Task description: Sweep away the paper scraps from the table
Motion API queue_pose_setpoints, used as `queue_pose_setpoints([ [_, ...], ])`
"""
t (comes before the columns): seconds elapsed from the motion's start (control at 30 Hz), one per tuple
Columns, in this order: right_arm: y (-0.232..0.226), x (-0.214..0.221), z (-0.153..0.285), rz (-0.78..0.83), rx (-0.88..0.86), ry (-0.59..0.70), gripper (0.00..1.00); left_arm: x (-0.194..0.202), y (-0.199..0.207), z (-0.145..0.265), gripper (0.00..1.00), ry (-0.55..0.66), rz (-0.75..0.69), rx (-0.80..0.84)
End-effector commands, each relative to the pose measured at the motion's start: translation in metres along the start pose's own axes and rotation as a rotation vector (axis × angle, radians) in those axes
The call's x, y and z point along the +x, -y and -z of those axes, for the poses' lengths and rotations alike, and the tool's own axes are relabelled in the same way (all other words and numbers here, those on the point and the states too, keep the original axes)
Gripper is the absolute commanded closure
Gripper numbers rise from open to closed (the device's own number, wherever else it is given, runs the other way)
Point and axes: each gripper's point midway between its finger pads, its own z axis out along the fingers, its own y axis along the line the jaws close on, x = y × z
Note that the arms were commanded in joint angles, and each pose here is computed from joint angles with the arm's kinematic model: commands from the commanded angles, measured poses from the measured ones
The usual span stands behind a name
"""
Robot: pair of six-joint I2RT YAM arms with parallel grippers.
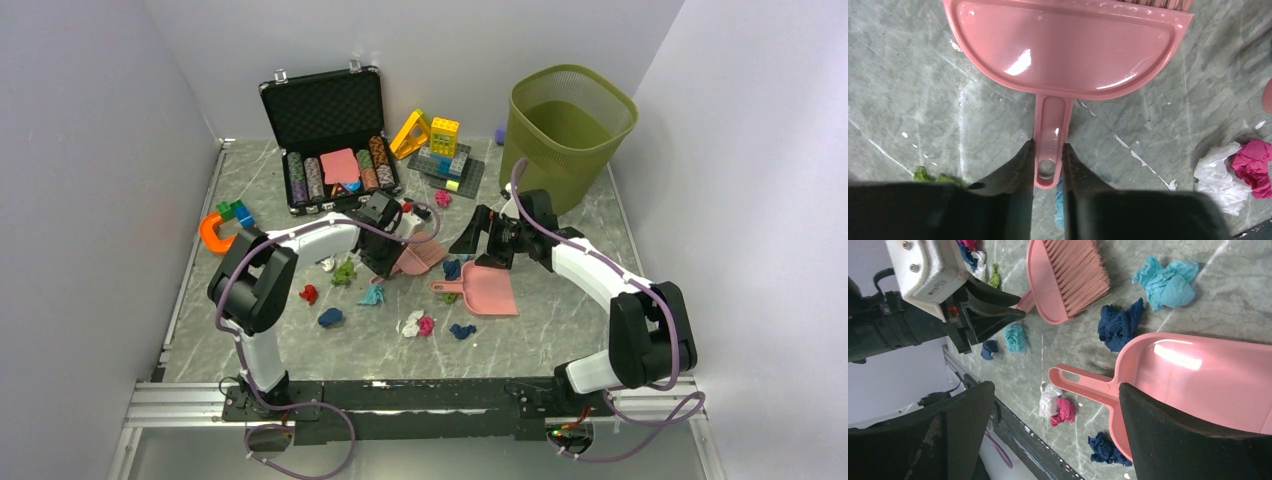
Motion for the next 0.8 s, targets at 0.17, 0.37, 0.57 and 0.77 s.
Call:
queue_pose_setpoints([
  [0.17, -0.031, -0.025, 0.010, 0.052, -0.091, 0.076, 0.00, -0.011, -0.011, 0.001, 0.46, 0.001, -0.038, -0.168],
  [0.37, -0.034, -0.024, 0.016, 0.058, -0.089, 0.083, 0.00, -0.011, -0.007, -0.011, 0.43, 0.003, -0.105, -0.192],
  [0.57, -0.037, -0.025, 0.021, 0.063, -0.090, 0.093, 0.00, -0.005, -0.005, -0.026, 0.65, -0.051, -0.120, -0.162],
  [0.77, -0.038, -0.025, 0.026, 0.072, -0.079, 0.101, 0.00, 0.008, 0.005, -0.037, 0.90, -0.103, -0.106, -0.106],
])
